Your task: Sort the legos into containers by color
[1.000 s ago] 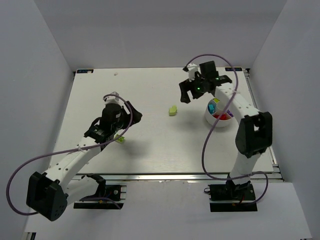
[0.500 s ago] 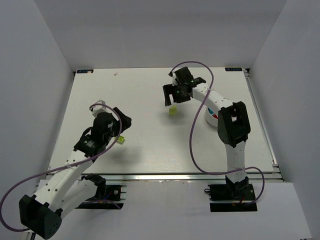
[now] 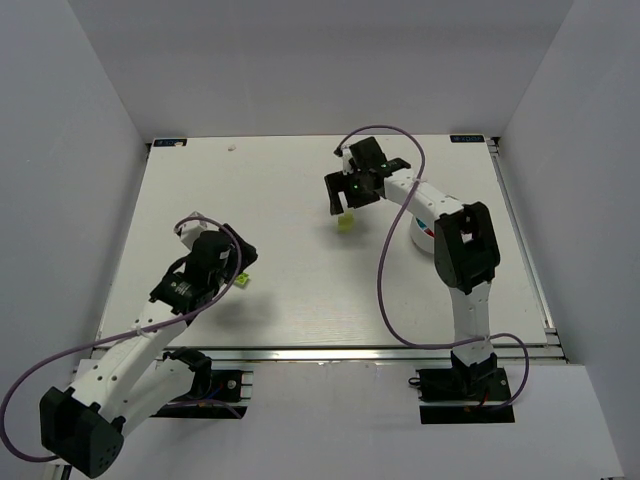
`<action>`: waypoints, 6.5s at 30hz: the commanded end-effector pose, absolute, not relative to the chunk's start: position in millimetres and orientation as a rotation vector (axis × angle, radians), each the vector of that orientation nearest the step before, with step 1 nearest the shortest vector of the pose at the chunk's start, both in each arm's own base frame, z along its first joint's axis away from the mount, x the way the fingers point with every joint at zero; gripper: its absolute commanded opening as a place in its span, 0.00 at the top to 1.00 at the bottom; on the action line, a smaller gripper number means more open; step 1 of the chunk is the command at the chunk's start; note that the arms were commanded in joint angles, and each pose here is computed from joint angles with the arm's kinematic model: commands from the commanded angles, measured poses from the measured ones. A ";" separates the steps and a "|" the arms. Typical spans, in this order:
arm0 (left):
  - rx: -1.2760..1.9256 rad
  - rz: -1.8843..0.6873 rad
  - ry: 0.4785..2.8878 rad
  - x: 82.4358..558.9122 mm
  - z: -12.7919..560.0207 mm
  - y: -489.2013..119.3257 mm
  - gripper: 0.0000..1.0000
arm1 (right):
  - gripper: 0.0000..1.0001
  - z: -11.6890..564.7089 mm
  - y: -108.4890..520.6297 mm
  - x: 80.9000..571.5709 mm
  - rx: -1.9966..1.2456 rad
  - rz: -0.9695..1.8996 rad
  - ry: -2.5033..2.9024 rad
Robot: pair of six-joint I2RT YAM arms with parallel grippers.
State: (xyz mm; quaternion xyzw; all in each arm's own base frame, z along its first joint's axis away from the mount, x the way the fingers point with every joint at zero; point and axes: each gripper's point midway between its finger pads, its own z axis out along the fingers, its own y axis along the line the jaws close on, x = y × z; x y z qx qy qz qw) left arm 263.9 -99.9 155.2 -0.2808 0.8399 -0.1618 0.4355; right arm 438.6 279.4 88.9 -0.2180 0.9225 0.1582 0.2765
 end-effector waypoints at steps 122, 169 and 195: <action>-0.495 -0.676 2.297 302.6 144.6 -171.2 0.22 | 1.00 191.7 -9.3 392.4 -1.127 0.234 2.213; -0.507 -0.850 2.354 302.3 120.4 -200.2 0.21 | 0.16 224.9 153.6 334.9 -1.524 0.498 1.352; -0.564 -0.830 2.262 303.5 124.5 -188.5 0.18 | 0.11 175.5 249.2 390.2 -1.568 0.643 1.558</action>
